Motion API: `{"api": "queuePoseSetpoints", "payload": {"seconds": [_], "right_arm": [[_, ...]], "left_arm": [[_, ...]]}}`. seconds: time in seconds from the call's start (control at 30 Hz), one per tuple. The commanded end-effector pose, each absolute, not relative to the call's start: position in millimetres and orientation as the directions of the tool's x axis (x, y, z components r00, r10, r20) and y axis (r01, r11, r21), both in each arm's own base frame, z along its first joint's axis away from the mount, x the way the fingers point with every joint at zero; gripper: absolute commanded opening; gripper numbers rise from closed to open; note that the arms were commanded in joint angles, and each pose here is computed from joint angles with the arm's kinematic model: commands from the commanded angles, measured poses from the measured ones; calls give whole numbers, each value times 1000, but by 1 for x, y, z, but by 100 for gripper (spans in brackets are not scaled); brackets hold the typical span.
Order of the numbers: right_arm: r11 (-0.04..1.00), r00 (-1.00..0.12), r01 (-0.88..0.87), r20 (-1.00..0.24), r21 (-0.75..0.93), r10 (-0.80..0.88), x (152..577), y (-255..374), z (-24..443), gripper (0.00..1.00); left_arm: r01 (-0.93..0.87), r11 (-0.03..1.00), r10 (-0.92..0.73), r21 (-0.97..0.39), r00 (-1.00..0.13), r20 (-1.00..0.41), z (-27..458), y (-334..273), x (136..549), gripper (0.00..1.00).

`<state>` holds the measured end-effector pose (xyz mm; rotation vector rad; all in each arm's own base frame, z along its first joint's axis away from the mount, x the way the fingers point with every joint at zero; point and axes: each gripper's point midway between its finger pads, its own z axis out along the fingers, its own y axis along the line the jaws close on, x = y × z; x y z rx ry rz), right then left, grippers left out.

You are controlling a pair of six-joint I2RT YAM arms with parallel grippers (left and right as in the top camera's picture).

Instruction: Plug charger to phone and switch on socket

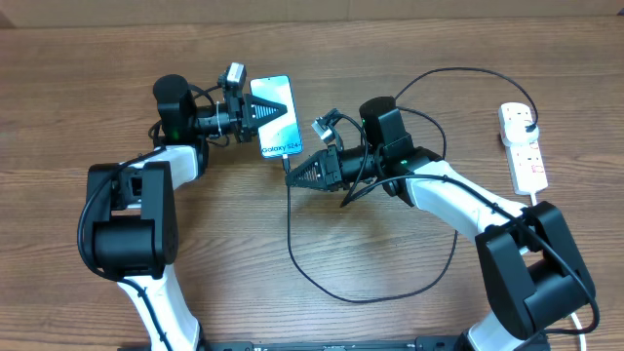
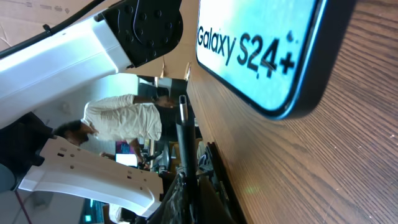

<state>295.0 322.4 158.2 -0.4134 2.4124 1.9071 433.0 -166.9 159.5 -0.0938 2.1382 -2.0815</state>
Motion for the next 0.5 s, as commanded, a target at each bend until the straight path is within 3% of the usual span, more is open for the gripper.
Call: {"api": "queuePoseSetpoints", "payload": {"seconds": [0.0, 0.47], "right_arm": [[198, -965, -218, -181, 956, -187, 295, 321, 160, 4], [216, -969, -211, -176, 953, -172, 298, 321, 156, 4]], "left_arm": [[103, 25, -123, -994, -987, -105, 172, -171, 432, 4], [96, 15, -129, -995, -987, -98, 180, -175, 433, 5]]}}
